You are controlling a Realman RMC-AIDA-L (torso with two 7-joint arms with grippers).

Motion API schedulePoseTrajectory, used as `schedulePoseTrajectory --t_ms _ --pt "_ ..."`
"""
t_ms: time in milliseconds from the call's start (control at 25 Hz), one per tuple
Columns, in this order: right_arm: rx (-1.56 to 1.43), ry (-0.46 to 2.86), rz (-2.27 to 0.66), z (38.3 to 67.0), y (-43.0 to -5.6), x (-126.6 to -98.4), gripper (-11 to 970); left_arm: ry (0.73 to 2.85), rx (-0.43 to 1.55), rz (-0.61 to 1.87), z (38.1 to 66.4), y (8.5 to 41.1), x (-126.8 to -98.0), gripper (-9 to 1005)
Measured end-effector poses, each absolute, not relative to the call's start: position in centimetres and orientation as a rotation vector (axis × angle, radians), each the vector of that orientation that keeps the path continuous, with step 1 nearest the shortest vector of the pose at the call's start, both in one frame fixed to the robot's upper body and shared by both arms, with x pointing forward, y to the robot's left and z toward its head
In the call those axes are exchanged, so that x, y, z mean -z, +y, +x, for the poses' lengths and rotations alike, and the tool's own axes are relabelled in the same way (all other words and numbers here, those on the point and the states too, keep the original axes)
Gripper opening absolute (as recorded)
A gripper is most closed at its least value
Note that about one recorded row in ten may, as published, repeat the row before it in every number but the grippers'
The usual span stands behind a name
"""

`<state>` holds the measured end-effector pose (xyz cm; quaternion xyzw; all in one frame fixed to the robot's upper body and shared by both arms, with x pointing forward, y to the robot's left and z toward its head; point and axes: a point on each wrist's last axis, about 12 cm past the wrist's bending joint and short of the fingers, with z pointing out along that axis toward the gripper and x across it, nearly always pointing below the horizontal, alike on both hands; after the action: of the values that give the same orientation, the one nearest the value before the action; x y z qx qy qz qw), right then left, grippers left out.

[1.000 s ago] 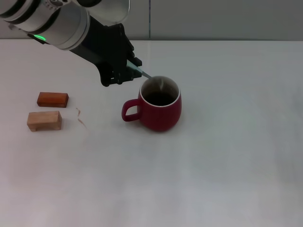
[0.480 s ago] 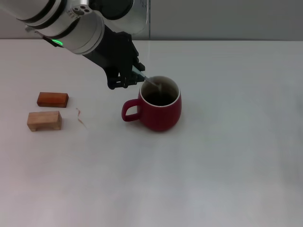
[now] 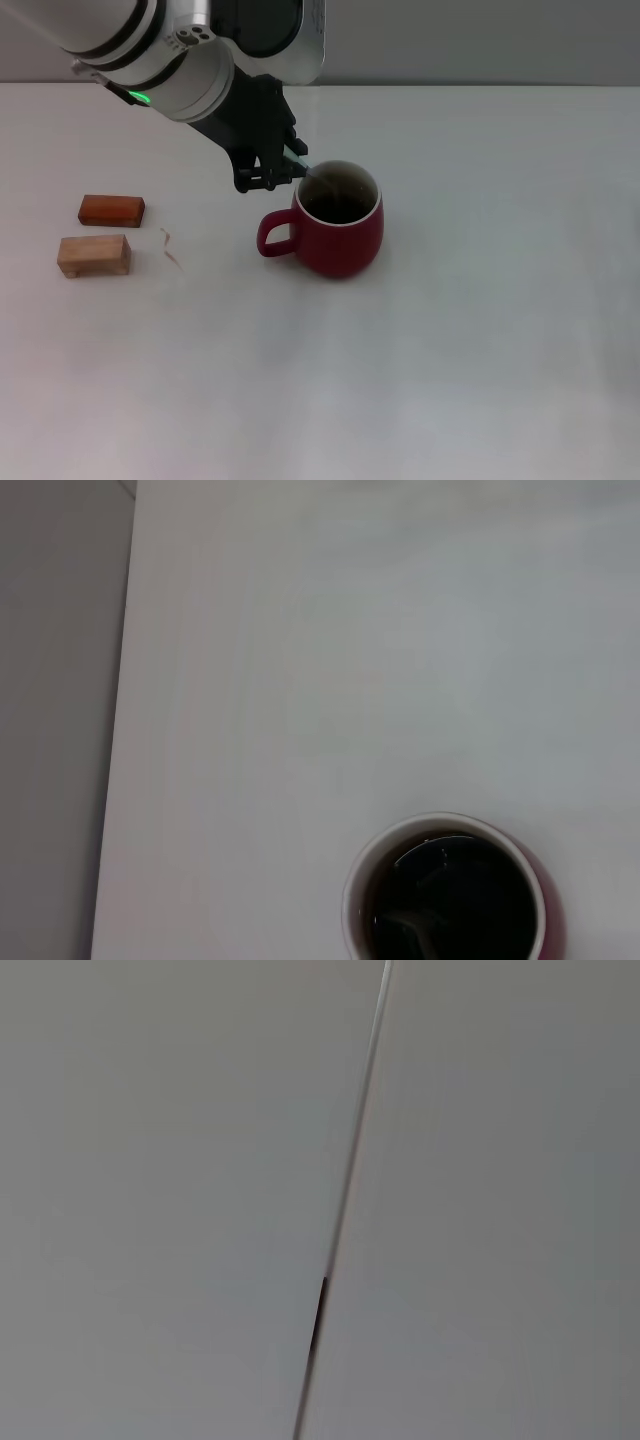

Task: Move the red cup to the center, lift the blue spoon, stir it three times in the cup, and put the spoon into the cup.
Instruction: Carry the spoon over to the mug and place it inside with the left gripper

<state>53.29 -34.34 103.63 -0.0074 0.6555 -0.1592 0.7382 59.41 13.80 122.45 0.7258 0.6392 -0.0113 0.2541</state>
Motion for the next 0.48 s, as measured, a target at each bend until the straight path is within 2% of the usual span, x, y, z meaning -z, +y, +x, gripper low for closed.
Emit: schedulePoseTrajectory --t_ms 480 --pt "0.359 1.434 -0.012 53.04 -34.44 -103.61 730 1.786 -0.017 1.975 59.96 14.15 -121.52 171"
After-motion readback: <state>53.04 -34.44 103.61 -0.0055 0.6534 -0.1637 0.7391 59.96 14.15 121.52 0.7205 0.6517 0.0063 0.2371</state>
